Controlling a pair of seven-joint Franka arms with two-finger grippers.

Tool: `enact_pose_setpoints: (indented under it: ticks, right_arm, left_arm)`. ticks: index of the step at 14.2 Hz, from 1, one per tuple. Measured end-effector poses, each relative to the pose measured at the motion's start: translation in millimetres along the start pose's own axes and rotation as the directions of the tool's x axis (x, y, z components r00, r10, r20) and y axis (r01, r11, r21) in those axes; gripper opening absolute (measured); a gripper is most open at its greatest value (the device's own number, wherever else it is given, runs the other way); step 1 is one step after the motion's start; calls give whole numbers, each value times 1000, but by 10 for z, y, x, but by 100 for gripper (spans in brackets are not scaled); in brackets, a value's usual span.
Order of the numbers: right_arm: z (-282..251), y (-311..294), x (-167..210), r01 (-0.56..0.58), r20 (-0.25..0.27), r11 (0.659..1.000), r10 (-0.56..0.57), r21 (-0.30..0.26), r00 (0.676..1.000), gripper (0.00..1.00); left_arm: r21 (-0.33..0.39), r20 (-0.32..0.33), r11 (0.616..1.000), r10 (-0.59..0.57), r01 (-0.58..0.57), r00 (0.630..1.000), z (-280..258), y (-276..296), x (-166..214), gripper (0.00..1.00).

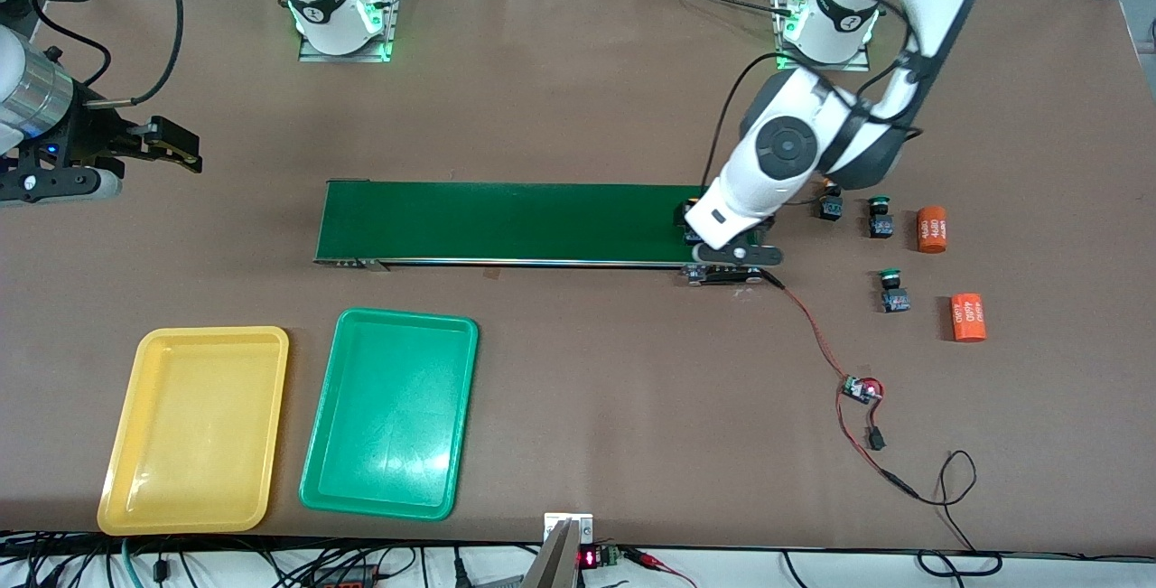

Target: Sort buttons by color to trays

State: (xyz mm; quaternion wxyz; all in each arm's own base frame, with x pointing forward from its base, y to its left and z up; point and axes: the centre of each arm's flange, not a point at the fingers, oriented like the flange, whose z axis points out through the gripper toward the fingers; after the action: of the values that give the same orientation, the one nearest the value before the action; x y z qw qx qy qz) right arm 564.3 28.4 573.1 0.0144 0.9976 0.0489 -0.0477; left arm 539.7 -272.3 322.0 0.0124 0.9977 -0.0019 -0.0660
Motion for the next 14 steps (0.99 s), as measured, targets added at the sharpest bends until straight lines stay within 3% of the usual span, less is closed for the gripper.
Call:
enact_pose_setpoints:
  ticks: [3, 5, 8, 11, 14]
  right_arm:
    - [2, 7, 0, -1, 0, 1000, 1, 0, 1000, 100]
    - [3, 13, 0, -2, 1, 1000, 2, 0, 1000, 100]
    - [10, 18, 0, -3, 3, 1000, 3, 0, 1000, 100]
    - [12, 22, 0, -3, 4, 1000, 3, 0, 1000, 100]
    - [13, 23, 0, -4, 4, 1000, 4, 0, 1000, 100]
  left_arm:
    - [-1, -8, 1000, -15, 15, 1000, -604, -722, 360, 100]
    - [22, -22, 1000, -13, 13, 1000, -658, -1454, 585, 100]
    - [157, -38, 987, -11, 17, 999, -366, -2580, 849, 100]
    - [129, -51, 991, 30, -23, 998, 124, -3248, 1016, 100]
    - [88, -44, 996, 38, -35, 998, 547, -3550, 1059, 100]
